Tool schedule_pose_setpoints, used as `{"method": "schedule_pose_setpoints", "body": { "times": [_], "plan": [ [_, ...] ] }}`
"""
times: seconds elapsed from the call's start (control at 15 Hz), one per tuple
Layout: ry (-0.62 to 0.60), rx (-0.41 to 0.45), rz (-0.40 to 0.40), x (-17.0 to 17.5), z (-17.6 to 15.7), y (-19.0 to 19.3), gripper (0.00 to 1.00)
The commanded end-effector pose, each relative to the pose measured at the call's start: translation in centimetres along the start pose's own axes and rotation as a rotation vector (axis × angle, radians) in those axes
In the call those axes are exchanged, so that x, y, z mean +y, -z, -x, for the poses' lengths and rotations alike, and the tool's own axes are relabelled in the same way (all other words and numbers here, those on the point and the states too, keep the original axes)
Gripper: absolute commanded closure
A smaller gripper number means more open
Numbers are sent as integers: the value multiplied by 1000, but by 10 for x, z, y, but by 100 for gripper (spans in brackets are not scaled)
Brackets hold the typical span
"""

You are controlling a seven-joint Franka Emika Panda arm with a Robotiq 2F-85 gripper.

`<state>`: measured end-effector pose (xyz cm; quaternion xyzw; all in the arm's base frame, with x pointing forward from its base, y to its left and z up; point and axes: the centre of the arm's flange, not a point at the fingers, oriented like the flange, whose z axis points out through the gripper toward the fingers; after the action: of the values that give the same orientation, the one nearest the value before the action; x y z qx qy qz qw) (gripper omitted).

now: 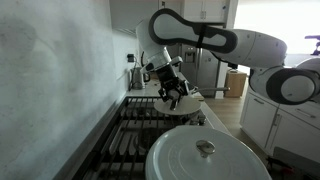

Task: Remove the lid from the white pot on the right side of the stove

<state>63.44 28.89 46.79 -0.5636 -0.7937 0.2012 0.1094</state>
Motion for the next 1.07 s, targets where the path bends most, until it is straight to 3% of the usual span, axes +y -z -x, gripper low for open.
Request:
{"method": "schedule_pose_setpoints", "body": {
  "times": [0.0, 1.0],
  "plan": [
    [8, 25, 16, 3, 0, 22, 100],
    [-29, 29, -12, 26, -6, -30, 100]
  ]
}}
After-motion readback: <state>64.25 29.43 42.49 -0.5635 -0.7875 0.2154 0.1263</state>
